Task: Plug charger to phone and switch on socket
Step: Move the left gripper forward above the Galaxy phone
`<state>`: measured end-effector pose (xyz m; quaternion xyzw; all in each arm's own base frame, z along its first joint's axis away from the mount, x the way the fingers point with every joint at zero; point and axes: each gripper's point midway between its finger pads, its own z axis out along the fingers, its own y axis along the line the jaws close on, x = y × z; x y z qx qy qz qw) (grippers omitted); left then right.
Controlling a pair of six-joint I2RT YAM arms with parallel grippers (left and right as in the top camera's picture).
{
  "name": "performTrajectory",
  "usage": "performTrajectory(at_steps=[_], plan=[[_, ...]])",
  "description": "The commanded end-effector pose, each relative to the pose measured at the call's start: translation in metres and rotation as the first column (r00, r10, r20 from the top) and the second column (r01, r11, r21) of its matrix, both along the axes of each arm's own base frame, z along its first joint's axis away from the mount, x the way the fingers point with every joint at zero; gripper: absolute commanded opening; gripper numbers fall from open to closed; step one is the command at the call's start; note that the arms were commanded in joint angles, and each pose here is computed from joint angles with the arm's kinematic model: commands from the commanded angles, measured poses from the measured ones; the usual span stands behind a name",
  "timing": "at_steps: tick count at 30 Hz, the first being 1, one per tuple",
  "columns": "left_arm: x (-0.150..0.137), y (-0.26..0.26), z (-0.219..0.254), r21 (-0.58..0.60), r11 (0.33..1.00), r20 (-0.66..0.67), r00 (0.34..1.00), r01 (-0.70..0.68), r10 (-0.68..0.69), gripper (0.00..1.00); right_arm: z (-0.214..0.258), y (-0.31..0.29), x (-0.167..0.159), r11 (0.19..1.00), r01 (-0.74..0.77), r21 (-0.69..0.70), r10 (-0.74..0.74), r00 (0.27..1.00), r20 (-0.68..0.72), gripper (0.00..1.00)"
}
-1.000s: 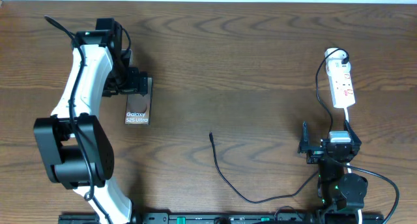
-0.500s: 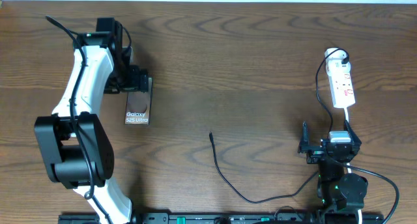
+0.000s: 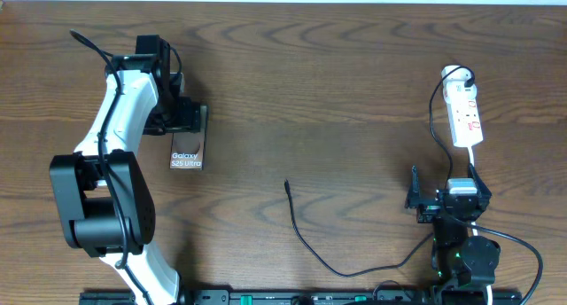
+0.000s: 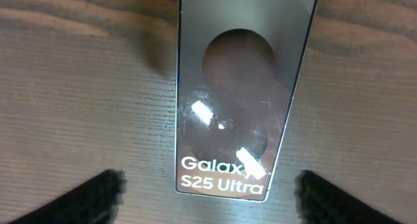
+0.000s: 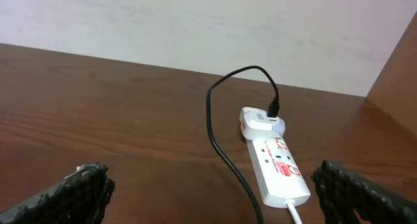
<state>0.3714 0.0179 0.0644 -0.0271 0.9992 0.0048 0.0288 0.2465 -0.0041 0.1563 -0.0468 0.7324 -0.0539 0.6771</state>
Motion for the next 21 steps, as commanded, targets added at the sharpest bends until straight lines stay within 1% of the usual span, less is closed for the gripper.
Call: performTrajectory(at_steps=[1,2,3,4,5,6,7,8,9,10,11,21], plan=[[-0.0017,0.0012,-0.0025,0.002,1.0,-0.008,1.0,-0.001,0.001,0.98,-0.0007,-0.0021,-0.0003,1.0,0.009,-0.011,-0.009,1.0,-0.002,0.99],[-0.0017,0.0012,-0.0025,0.002,1.0,-0.008,1.0,-0.001,0.001,0.98,-0.0006,-0.0021,-0.0003,1.0,0.009,-0.011,-0.009,1.0,-0.002,0.99],[-0.0018,0.0012,-0.0025,0.002,1.0,-0.008,1.0,0.0,0.0,0.76,-0.0006,-0.0021,-0.0003,1.0,0.009,-0.011,-0.009,1.0,-0.002,0.99],[-0.0018,0.0013,-0.0025,0.002,1.0,-0.009,1.0,0.0,0.001,0.42,-0.0007,-0.0021,-0.0003,1.0,0.009,-0.011,-0.009,1.0,-0.002,0.99],[-0.0019,0.0013,-0.0026,0.002,1.0,-0.009,1.0,-0.001,0.001,0.15,-0.0006,-0.0021,-0.0003,1.0,0.009,-0.011,-0.009,1.0,-0.002,0.99],[-0.0018,0.0012,-0.0026,0.002,1.0,-0.008,1.0,-0.001,0.001,0.08,-0.0006,-0.0021,-0.0003,1.0,0.009,-0.011,-0.009,1.0,-0.002,0.99],[-0.0018,0.0012,-0.0026,0.002,1.0,-0.008,1.0,-0.001,0.001,0.08,-0.0006,-0.0021,-0.0003,1.0,0.009,-0.011,-0.009,1.0,-0.002,0.99],[-0.0017,0.0012,-0.0026,0.002,1.0,-0.008,1.0,0.0,0.001,0.13,-0.0007,-0.0021,-0.0003,1.0,0.009,-0.011,-0.009,1.0,-0.002,0.99],[-0.0017,0.0012,-0.0026,0.002,1.0,-0.008,1.0,-0.001,0.001,0.45,-0.0007,-0.0021,-0.0003,1.0,0.009,-0.011,-0.009,1.0,-0.002,0.99],[-0.0017,0.0012,-0.0026,0.002,1.0,-0.008,1.0,-0.001,0.001,0.82,-0.0006,-0.0021,-0.0003,1.0,0.009,-0.011,-0.009,1.0,-0.002,0.99],[-0.0016,0.0013,-0.0025,0.002,1.0,-0.007,1.0,-0.001,0.001,0.98,-0.0006,-0.0021,-0.0003,1.0,0.009,-0.011,-0.009,1.0,-0.002,0.99],[0.0022,0.0013,-0.0024,0.002,1.0,0.008,1.0,0.0,0.0,0.98,-0.0006,-0.0021,-0.0003,1.0,0.009,-0.011,-0.009,1.0,-0.002,0.99]])
